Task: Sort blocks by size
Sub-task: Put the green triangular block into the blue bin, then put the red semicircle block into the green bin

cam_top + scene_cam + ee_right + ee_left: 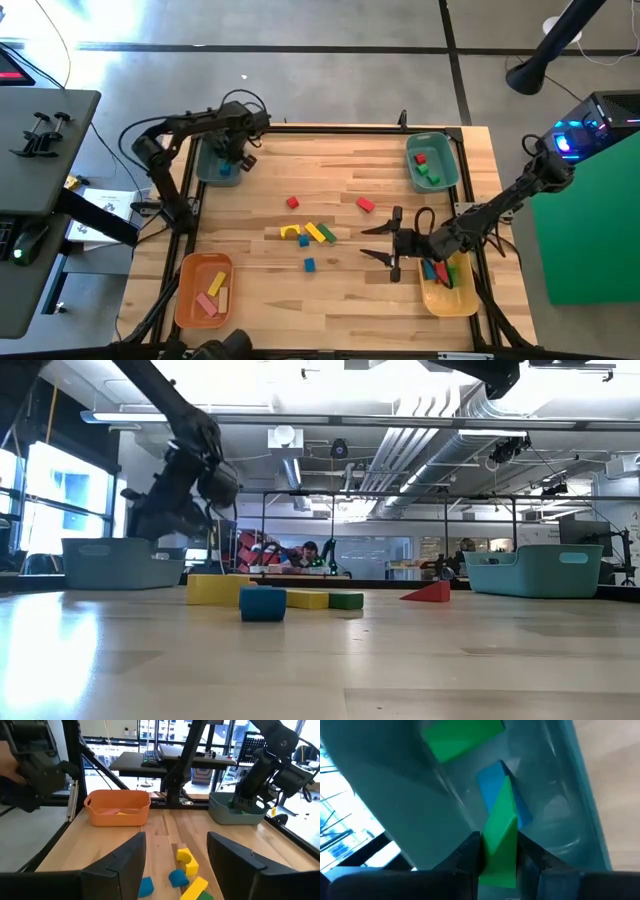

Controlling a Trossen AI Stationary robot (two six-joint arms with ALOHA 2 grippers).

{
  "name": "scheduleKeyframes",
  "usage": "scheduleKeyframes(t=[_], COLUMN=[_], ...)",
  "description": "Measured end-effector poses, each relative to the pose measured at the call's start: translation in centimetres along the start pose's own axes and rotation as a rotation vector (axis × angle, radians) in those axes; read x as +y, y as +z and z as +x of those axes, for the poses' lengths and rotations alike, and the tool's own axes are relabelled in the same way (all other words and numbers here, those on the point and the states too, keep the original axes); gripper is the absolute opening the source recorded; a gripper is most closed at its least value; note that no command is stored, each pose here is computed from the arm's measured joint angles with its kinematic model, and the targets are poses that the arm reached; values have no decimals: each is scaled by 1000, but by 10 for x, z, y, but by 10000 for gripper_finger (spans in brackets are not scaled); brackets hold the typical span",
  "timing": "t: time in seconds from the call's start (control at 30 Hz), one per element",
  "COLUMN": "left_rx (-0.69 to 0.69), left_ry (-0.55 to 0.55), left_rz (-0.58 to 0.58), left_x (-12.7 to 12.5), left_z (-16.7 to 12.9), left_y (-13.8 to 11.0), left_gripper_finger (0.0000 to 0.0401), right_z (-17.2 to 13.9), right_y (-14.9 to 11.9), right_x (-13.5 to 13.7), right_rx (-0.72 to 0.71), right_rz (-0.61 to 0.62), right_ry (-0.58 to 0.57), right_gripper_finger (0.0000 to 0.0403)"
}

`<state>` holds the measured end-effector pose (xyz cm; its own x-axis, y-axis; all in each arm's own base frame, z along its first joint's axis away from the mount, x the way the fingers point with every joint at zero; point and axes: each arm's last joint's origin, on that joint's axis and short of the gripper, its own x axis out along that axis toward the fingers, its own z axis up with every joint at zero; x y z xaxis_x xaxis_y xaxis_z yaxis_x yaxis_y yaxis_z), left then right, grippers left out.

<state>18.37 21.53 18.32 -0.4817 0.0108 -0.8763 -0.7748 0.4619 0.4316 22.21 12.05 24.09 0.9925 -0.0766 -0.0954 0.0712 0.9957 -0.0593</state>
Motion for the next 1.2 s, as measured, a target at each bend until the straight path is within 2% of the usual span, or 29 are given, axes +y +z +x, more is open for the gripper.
scheduleKeyframes(t=[0.23,0.43,0.57,0.7,0.83,0.97,1.07,1.2], left_rx=[89,84,93,59,-167,-501,-745,-1026], left_ry=[-23,-44,-48,-50,-103,-197,-277,-410], left_rz=[70,55,20,-19,-71,-67,-22,106], left_x=[-8,0,13,27,31,19,-2,-41], left_z=[17,15,2,-29,-74,-114,-132,-139], left_y=[9,8,1,-10,-30,-61,-91,-128], left_gripper_finger=[80,142,185,198,199,199,199,199], right_z=[-1,-2,-2,-2,-2,-2,-2,-2], right_y=[-2,-2,-2,-2,-4,-8,-14,-17], right_x=[1,3,3,3,3,2,2,-1], right_rx=[15,16,19,19,33,73,118,143], right_rz=[22,20,18,17,8,15,27,7], right_ry=[6,12,12,12,11,9,3,-31], right_gripper_finger=[206,206,206,206,206,206,206,206])
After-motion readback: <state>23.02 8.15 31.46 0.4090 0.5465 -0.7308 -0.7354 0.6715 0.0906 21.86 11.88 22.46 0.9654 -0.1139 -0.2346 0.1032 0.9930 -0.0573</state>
